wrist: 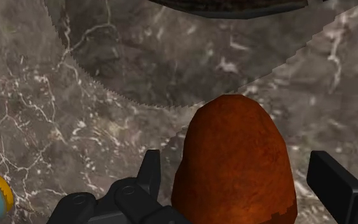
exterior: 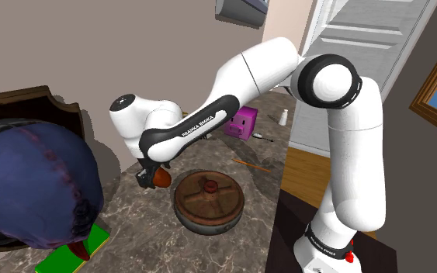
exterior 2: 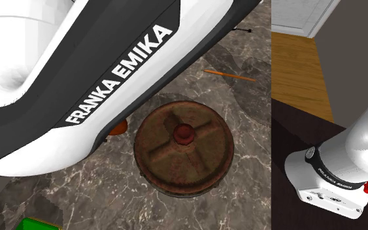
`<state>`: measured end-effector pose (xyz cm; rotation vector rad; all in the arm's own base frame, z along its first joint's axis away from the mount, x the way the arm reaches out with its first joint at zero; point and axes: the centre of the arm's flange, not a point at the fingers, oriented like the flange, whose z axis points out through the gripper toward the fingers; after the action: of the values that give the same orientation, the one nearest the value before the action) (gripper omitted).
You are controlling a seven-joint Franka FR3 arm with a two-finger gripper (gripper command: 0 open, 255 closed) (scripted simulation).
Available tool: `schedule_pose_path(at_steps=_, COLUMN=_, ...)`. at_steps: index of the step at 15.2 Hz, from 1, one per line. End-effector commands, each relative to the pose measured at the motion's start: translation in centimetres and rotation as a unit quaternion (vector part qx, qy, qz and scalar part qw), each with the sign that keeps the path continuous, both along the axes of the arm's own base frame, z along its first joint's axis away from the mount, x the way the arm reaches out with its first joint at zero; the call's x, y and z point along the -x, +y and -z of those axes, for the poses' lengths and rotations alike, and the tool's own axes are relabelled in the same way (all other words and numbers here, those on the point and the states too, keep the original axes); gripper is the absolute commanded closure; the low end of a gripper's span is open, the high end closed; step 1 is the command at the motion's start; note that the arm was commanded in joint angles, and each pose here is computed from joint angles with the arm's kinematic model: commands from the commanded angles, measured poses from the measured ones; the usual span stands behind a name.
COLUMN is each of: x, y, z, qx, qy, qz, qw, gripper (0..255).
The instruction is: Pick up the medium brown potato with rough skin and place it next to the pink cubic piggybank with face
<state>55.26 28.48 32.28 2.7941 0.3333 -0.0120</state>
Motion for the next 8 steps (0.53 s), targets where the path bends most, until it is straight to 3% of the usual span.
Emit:
schedule_pose_path(at_steps=1, x=0.0, y=0.0, z=0.01, qx=0.0, qy=0.0, qz=0.0, qw=1.0, gripper=0)
schedule_pose_path(at_steps=3, x=0.0, y=0.0, z=0.0, qx=0.0, qy=0.0, qz=0.0, qw=1.0, gripper=0)
schedule_pose_path(at_steps=4, x=0.0, y=0.0, z=0.0, qx=0.0, qy=0.0, qz=0.0, qw=1.0, gripper=255)
schedule_pose_path(at_steps=8, x=0.01, y=0.03, z=0.02, qx=0.0, qy=0.0, qz=0.0, qw=1.0, gripper=255)
